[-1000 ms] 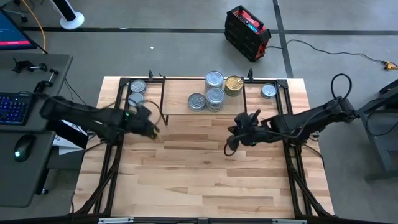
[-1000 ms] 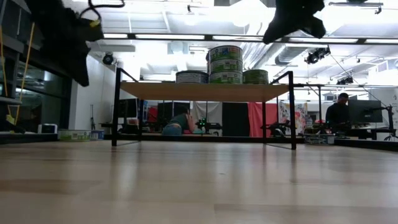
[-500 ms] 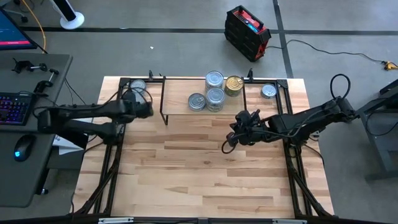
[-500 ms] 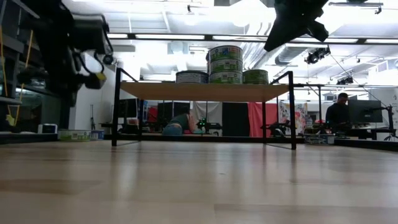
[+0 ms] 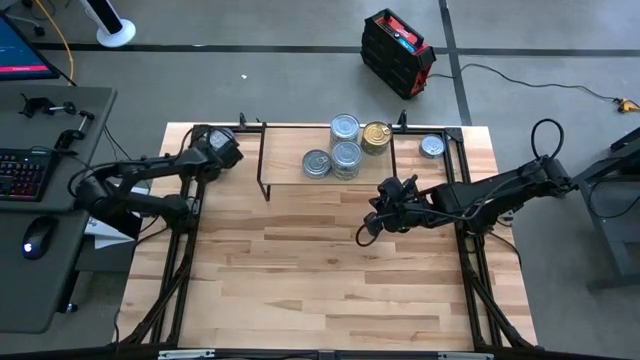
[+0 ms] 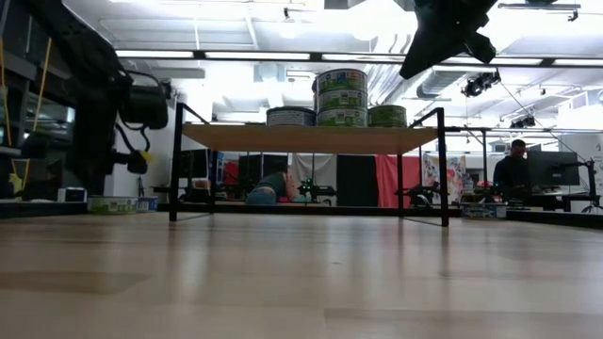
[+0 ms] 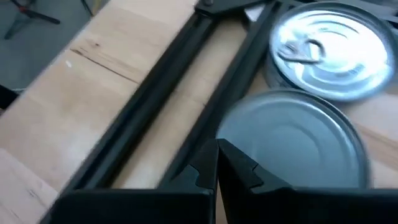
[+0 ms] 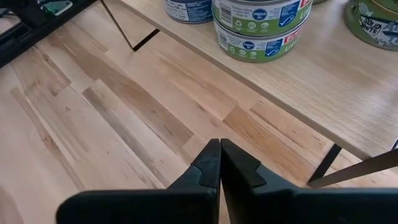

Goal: Stack canned seafood by type on shelf
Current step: Stack the light green tuna can on top of the other light green tuna can on the shelf

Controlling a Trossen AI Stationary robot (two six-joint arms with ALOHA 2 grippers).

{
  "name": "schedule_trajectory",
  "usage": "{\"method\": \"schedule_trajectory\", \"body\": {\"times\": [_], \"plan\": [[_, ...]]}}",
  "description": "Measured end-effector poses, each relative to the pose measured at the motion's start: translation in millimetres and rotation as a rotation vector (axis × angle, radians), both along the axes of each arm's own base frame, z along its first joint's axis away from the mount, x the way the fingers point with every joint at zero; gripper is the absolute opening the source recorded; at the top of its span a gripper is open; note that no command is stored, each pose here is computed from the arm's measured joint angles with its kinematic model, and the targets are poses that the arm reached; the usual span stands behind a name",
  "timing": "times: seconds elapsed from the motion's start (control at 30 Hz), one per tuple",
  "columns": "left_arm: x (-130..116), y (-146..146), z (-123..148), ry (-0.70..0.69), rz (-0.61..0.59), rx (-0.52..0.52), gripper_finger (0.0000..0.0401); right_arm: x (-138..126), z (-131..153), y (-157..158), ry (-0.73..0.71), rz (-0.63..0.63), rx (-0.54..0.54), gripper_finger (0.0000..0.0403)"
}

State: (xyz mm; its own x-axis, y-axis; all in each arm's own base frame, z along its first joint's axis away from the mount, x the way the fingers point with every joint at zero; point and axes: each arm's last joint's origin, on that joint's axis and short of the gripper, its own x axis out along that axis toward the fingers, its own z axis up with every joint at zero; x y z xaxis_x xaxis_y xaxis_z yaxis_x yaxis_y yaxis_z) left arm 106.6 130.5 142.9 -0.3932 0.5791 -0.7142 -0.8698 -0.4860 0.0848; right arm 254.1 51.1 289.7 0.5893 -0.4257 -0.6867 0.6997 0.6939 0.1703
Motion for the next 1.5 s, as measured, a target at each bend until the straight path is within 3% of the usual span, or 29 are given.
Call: {"method": "schedule_trajectory", "body": {"times": [0.37, 0.77, 1.13, 1.23, 1.3, 1.5], "plan": [[6, 14, -14, 0.018, -0.074, -0.080, 0.0000, 0, 0, 0, 0.001, 0.002, -0.002, 0.0000], [23, -13, -13, 0.107, -0.366, -0.243, 0.0000, 0, 0, 0, 0.006, 0.005, -0.027, 0.0000], [28, -40, -13, 0.164, -0.433, -0.307, 0.0000, 0, 0, 0, 0.008, 0.009, -0.032, 0.0000], [29, -51, -20, 0.066, -0.440, -0.433, 0.0000, 0, 0, 0, 0.013, 0.017, -0.039, 0.0000], [32, -54, -19, 0.028, -0.451, -0.463, 0.0000, 0, 0, 0, 0.016, 0.022, -0.043, 0.0000], [38, -66, -16, 0.003, -0.465, -0.448, 0.0000, 2, -1, 0, 0.018, 0.027, -0.047, 0.0000]]}}
